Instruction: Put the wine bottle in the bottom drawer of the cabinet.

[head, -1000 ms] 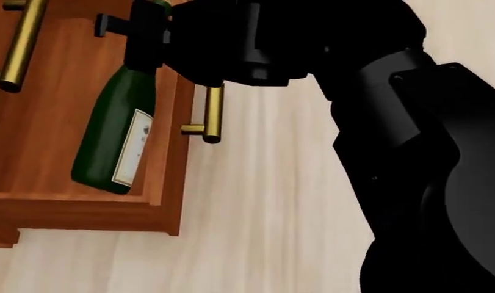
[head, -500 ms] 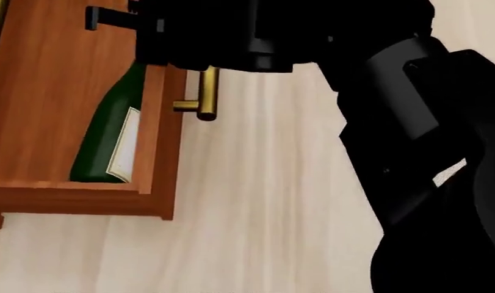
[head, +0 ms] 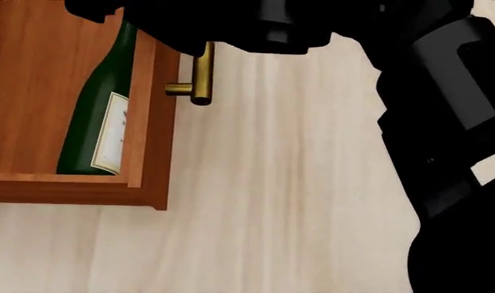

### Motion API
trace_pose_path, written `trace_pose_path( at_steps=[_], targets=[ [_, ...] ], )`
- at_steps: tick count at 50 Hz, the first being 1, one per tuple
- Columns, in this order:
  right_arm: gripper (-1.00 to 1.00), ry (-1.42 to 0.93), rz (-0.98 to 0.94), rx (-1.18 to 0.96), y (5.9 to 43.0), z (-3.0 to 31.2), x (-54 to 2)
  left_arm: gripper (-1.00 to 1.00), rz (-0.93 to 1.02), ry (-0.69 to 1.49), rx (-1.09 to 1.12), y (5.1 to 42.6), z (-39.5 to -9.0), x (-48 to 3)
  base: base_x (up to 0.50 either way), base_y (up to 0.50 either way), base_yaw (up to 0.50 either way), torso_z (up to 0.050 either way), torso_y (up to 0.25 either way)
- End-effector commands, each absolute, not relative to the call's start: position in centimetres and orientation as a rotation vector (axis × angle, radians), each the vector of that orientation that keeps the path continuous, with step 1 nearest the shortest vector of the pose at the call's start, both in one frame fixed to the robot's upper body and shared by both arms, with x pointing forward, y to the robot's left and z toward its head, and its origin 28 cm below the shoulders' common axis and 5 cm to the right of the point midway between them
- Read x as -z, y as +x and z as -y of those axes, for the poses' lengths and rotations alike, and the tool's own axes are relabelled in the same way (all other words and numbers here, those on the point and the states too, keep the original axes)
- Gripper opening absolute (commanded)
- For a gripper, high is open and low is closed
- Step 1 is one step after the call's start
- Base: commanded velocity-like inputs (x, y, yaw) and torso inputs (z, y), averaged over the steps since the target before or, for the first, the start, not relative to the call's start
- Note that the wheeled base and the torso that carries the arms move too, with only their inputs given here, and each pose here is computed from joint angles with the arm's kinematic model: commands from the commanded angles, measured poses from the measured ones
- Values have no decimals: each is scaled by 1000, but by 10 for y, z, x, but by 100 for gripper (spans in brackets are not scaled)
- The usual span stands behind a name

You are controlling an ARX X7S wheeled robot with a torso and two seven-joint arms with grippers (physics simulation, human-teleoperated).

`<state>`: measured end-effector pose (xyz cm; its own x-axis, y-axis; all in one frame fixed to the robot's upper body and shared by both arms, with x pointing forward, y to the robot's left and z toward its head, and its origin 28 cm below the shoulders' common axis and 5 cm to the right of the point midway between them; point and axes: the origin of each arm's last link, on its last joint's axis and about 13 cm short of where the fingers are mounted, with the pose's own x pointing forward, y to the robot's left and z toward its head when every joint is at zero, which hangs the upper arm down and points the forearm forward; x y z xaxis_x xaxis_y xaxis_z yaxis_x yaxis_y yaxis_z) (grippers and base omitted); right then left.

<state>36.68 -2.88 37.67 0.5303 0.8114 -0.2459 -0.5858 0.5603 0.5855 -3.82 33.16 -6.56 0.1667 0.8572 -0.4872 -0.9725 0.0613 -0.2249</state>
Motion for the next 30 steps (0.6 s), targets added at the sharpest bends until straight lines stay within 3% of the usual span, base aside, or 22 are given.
trace_pose_path(
  at_steps=[1,13,30],
  targets=[
    [100,52,-747,-574,379,7,-296,100,-237,-572,-1405,-38,-331,65,0,13,18,0,-16],
    [100,26,-513,-626,370,4,-372,100,-239,-573,-1394,-37,-333,63,7,11,16,0,-13],
    [100,-47,-258,-628,329,8,-473,100,-251,-570,-1375,-33,-333,68,0,3,2,0,-1]
  ],
)
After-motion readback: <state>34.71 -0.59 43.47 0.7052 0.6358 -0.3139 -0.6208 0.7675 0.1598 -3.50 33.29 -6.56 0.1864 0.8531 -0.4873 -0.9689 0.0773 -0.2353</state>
